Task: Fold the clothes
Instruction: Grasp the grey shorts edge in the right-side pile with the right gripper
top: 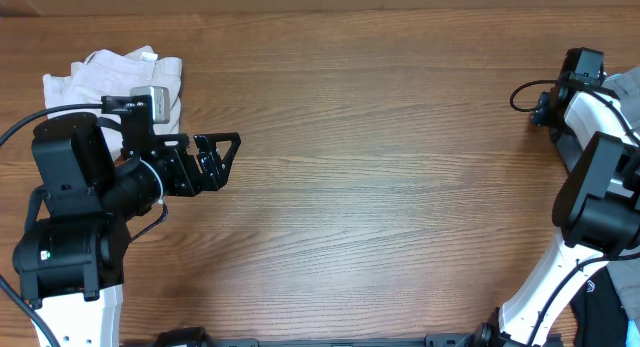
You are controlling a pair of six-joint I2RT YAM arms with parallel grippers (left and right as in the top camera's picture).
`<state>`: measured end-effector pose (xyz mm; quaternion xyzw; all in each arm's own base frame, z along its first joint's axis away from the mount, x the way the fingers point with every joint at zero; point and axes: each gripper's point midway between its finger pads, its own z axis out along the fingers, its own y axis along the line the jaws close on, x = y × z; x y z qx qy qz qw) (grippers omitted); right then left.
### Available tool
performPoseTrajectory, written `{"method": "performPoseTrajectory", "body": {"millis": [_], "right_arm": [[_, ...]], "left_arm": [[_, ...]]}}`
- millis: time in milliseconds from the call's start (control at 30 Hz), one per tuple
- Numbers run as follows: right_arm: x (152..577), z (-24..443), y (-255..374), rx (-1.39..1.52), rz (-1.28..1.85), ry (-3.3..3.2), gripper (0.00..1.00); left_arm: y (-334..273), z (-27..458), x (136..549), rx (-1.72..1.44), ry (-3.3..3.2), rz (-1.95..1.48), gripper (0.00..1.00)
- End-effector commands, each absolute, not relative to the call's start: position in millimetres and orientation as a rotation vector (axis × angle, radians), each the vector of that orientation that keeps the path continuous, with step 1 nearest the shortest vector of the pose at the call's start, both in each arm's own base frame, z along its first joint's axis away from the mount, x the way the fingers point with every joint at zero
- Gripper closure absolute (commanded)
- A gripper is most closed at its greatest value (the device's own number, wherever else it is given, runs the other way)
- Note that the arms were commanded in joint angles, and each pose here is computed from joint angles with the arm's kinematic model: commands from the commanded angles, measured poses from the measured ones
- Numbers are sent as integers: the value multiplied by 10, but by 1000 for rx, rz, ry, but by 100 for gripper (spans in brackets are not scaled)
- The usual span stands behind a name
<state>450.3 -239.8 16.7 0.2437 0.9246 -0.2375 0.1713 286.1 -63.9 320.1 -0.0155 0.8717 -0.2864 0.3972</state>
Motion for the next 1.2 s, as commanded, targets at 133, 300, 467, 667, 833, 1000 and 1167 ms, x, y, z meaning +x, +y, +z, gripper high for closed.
{"method": "performPoseTrajectory", "body": {"millis": [133, 300, 467, 667, 833, 1000, 1167], "right_arm": [[4374, -226, -1982, 561, -580, 2792, 4], [4381, -226, -1979, 556, -577, 2791, 7], [4393, -223, -2053, 576, -596, 2767, 28], [4411, -229, -2096, 585, -606, 2751, 51], [4396, -153, -2257, 667, -707, 2685, 35], [4348, -166, -2345, 720, -688, 2677, 61], [4310, -197, -2351, 771, -636, 2682, 91]], "left_arm": [[-652, 3226, 2931, -29, 2210, -745, 0], [-651, 3215, 2940, -30, 2213, -746, 0], [-651, 3214, 2940, -30, 2213, -746, 0], [-652, 3214, 2939, -30, 2214, -747, 0], [-670, 3204, 2918, -29, 2221, -762, 0], [-670, 3196, 2911, -31, 2226, -763, 0], [-669, 3197, 2912, -31, 2225, -762, 0]]}}
